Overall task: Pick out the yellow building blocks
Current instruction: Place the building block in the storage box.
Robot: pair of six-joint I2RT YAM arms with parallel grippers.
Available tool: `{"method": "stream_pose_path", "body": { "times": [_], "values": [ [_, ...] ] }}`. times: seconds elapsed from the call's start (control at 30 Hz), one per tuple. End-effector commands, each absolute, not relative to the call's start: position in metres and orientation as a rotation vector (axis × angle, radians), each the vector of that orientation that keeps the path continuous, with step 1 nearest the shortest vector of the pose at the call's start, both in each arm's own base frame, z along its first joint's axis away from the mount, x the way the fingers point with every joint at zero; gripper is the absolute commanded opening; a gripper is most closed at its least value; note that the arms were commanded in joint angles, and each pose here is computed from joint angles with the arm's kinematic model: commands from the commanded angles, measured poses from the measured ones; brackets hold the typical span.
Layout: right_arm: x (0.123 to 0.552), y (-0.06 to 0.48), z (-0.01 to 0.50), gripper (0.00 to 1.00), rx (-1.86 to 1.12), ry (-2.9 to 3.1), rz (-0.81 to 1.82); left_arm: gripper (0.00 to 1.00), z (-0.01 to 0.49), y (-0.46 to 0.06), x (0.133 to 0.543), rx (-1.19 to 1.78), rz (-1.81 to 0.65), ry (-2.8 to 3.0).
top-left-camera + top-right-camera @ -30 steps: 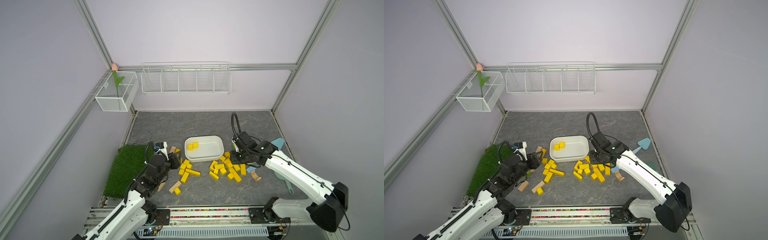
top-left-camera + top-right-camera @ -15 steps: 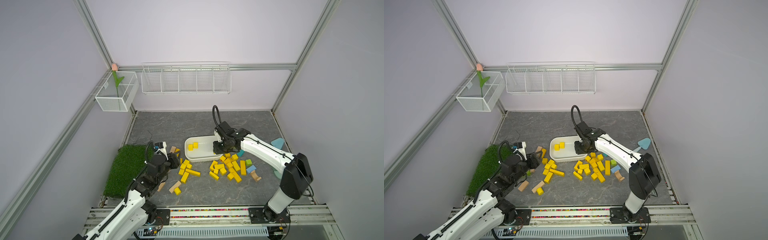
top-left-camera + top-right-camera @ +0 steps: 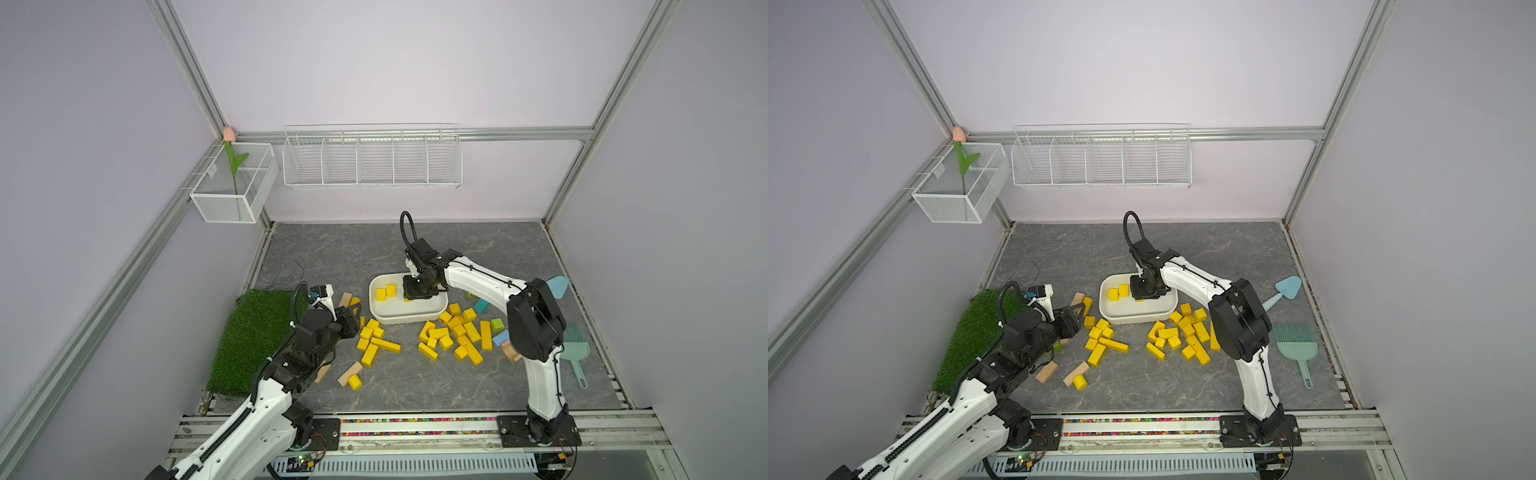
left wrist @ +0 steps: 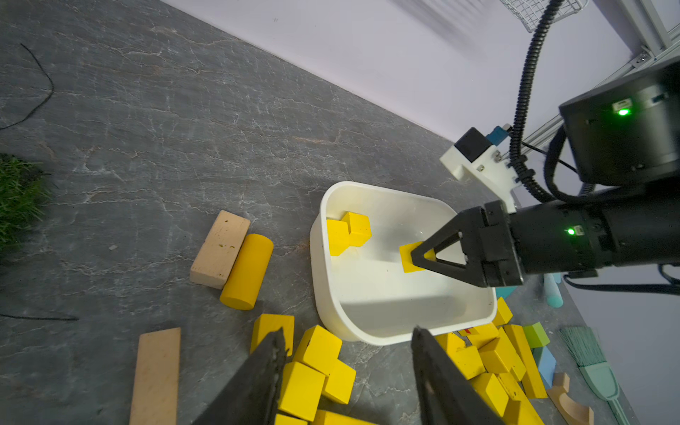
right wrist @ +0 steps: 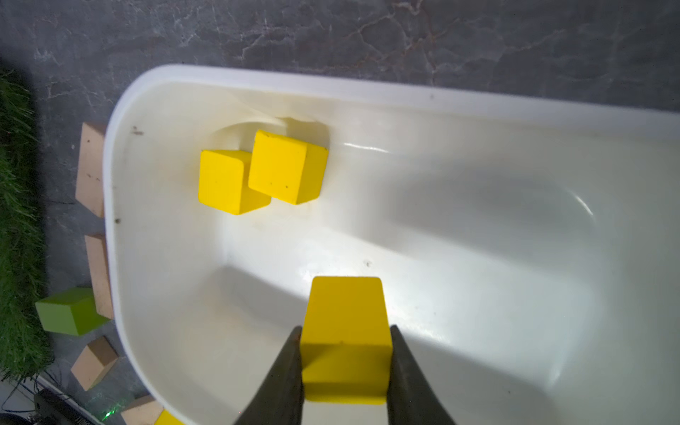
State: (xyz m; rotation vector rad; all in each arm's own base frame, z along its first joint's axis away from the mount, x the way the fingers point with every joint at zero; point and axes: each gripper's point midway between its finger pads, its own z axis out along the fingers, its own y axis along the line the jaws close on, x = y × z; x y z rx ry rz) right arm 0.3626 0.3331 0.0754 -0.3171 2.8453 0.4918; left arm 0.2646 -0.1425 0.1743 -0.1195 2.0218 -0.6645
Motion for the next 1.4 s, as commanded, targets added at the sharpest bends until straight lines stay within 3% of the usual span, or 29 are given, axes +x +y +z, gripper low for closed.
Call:
{"method": "stream_pose_path", "body": {
  "times": [0.0, 1.37],
  "values": [
    [0.369, 0.343, 0.07, 0.27, -0.294, 2.852, 0.513, 0.57, 0.175, -0.142, 0.265, -0.12, -0.676, 2.007],
    [0.393, 0.375, 0.053, 0.32, -0.258, 2.842, 0.617, 0.57, 0.173, -0.142, 0.266, -0.113, -0.696, 2.011]
  ]
}}
